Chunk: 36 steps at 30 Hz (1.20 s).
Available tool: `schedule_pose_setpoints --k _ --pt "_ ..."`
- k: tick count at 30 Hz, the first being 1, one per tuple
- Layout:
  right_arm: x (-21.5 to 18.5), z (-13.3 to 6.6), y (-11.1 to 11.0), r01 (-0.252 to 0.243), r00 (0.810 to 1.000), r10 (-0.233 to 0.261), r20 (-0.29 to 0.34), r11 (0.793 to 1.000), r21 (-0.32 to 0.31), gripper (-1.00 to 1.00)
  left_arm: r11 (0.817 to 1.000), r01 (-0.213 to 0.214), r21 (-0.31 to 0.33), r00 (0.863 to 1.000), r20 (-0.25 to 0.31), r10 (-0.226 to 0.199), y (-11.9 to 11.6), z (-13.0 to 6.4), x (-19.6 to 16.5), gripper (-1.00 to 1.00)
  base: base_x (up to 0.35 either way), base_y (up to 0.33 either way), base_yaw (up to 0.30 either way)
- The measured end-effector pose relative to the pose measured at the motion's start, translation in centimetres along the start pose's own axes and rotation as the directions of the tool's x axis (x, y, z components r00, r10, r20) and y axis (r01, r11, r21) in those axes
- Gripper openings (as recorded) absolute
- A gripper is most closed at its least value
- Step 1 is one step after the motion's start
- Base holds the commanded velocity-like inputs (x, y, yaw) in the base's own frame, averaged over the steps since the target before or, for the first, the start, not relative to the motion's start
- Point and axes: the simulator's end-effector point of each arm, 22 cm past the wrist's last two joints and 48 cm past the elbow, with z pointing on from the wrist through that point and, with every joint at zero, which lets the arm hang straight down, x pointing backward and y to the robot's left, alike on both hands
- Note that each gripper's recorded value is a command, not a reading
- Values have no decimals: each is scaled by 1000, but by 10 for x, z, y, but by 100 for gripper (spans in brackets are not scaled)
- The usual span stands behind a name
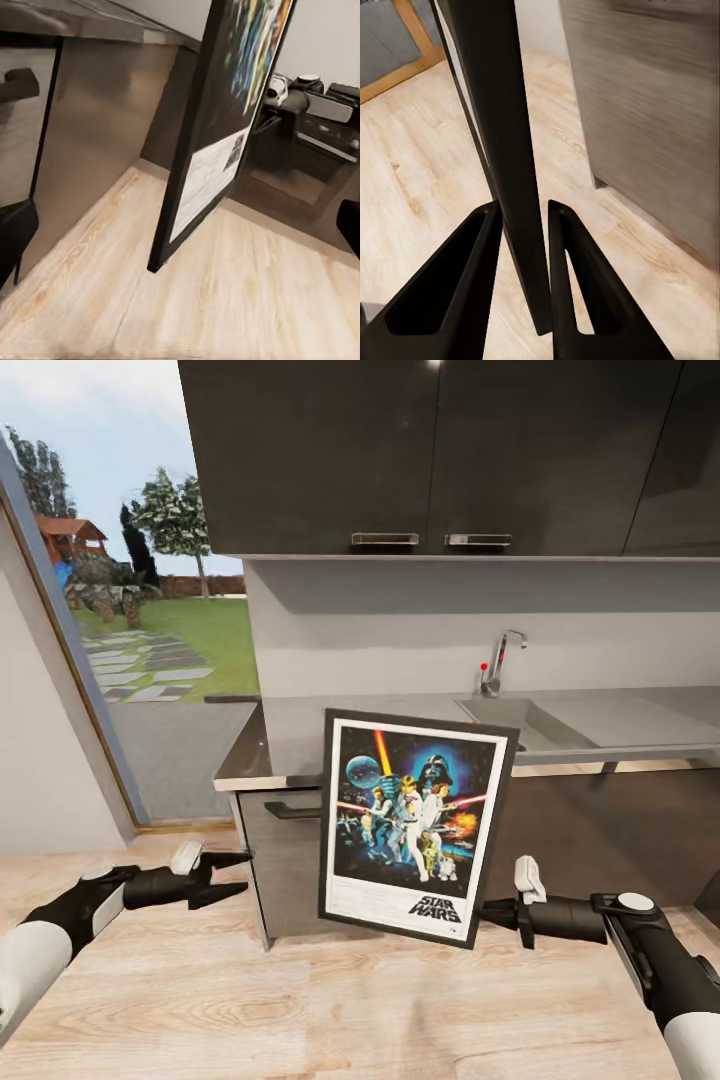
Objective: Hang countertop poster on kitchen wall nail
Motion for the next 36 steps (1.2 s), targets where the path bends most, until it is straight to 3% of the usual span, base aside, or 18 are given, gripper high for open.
schedule_pose_setpoints --k 4,7,8,9,13,14,17,18,20,24,28,29,33,36 --pt "-4 0 -1 -4 1000 4 23 1000 7 -100 995 39 -95 999 37 -36 16 -8 29 100 0 0 0" --pt "-15 0 0 -12 997 11 75 1000 2 -100 966 82 -245 996 66 -68 35 -12 70 100 0 0 0" --pt "-18 -1 0 -14 996 14 87 1000 0 -100 952 106 -288 994 70 -89 39 -16 87 100 0 0 0" --pt "-22 -1 1 -16 994 17 106 1000 -3 -100 917 155 -367 987 94 -129 44 -25 115 100 0 0 0" --pt "-26 -2 1 -19 992 20 127 1000 -6 -100 845 255 -471 965 182 -190 46 -41 155 100 0 0 0" --pt "-28 -2 2 -20 991 21 132 1000 -7 -100 813 300 -500 950 233 -207 45 -48 166 100 0 0 0" --pt "-29 -2 2 -19 990 20 138 1000 -9 -100 764 365 -532 927 288 -242 37 -60 192 100 0 0 0" --pt "-30 -2 2 -18 990 19 140 1000 -10 -100 737 399 -546 914 304 -270 28 -67 214 100 0 0 0" --pt "-31 -3 3 -17 990 18 142 1000 -12 -100 699 441 -562 896 315 -313 11 -77 244 100 0 0 0" --pt "-32 -3 4 -14 989 16 144 1000 -15 -100 663 477 -577 879 330 -346 -3 -87 268 100 0 0 0" --pt "-33 -3 10 -9 989 16 145 999 -44 -100 612 519 -596 855 372 -362 -14 -103 287 100 0 0 0" --pt "-34 -4 19 -5 989 17 144 997 -83 -100 548 567 -615 823 453 -343 -16 -124 293 100 0 0 0" --pt "-33 -4 22 -6 990 20 141 995 -97 -100 522 585 -621 810 480 -337 -18 -132 297 100 0 0 0" --pt "-33 -4 22 -6 990 19 140 995 -98 -100 518 588 -621 808 483 -338 -18 -133 298 100 0 0 0"
